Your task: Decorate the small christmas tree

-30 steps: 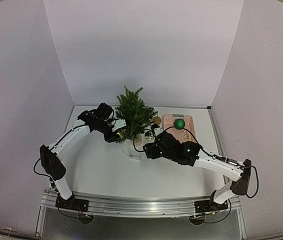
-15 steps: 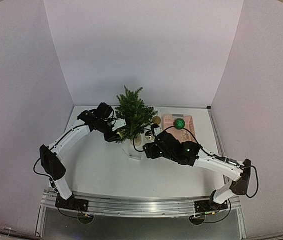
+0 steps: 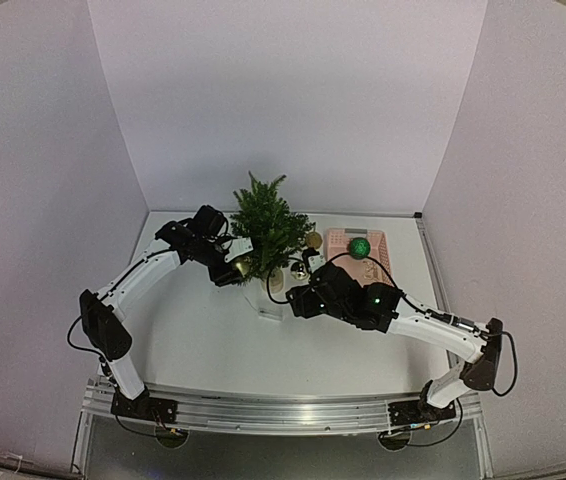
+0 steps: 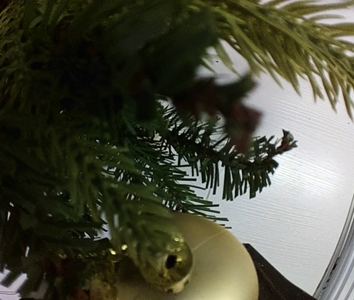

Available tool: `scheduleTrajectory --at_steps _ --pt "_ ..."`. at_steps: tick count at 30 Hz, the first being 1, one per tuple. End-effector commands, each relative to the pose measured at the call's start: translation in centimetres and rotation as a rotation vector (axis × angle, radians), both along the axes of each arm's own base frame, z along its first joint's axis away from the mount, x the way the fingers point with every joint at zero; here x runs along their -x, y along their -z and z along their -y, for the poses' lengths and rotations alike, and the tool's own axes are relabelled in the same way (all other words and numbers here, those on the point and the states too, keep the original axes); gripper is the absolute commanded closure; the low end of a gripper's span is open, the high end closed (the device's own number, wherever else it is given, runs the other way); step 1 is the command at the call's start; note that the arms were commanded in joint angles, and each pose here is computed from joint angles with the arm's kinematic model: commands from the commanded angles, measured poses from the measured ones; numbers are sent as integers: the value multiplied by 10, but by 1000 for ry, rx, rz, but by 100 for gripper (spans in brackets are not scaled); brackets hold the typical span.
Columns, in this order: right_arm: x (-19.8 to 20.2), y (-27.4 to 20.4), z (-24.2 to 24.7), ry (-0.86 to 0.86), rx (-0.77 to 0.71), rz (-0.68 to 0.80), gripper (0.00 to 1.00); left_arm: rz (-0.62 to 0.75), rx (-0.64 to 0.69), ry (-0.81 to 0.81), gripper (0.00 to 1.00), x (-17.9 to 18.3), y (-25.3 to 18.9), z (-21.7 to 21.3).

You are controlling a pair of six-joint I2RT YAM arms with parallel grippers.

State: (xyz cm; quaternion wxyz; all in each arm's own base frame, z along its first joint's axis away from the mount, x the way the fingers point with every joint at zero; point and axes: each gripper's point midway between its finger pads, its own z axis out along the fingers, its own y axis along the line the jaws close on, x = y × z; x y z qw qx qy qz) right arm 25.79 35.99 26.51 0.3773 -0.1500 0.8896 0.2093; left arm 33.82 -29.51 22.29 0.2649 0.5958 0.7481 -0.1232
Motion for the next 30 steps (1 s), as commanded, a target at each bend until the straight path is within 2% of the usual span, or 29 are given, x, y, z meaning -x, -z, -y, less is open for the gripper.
scheduleTrajectory --at_steps 1,11,21,30 --pt "-4 -15 -1 6 -30 22 28 41 37 5 25 -3 -15 4" --pt "-3 -17 0 5 -36 22 28 43 38 2 16 4 -21 -1" --pt "-3 -18 -3 -4 -36 24 28 39 26 -13 14 8 -21 -7" --pt "-3 -18 -4 -8 -36 23 28 53 30 -38 7 13 -25 -14"
